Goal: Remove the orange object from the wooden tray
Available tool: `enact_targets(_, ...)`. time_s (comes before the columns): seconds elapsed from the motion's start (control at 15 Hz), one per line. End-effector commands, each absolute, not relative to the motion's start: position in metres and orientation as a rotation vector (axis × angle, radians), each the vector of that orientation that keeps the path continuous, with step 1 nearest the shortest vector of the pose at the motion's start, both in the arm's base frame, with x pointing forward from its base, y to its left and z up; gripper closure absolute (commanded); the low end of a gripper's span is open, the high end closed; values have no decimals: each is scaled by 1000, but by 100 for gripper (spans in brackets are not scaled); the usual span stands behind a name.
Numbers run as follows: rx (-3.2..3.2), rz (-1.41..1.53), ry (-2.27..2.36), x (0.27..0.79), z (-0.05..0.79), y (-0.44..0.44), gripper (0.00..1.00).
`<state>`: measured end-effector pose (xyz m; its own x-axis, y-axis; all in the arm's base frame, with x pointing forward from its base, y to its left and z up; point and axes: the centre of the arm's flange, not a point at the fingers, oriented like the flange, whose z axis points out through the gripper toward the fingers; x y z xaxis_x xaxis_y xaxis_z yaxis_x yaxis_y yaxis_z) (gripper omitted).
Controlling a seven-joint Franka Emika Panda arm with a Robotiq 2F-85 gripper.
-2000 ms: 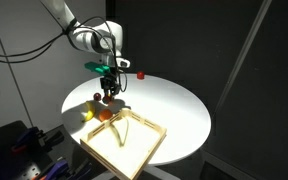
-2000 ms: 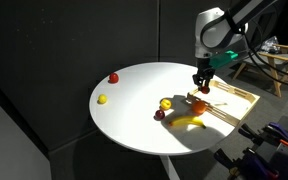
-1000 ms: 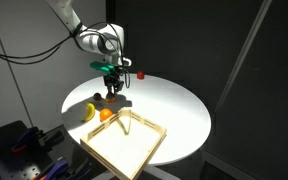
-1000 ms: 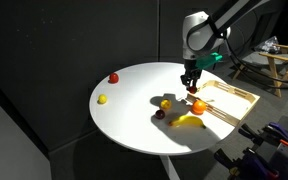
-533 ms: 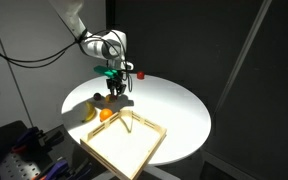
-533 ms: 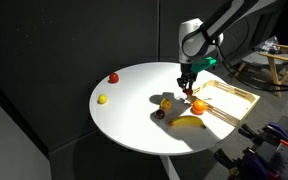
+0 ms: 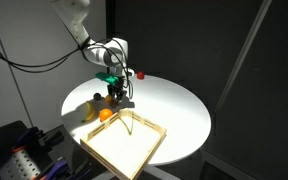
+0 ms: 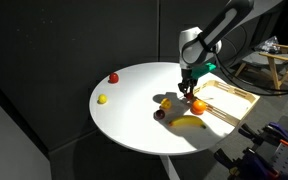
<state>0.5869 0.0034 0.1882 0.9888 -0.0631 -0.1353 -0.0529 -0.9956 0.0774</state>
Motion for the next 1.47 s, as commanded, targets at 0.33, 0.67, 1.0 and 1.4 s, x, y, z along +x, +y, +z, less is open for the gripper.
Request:
enact_targets(0.33,3079,-219,-103,591,183,-1,12)
enact_targets(0.67,3059,-249,-141,583,195,0,0)
enact_targets(1.0,3056,-301,-150,566,229,2,0)
enact_targets(1.4,3019,-326,-240,539,279,-3,0)
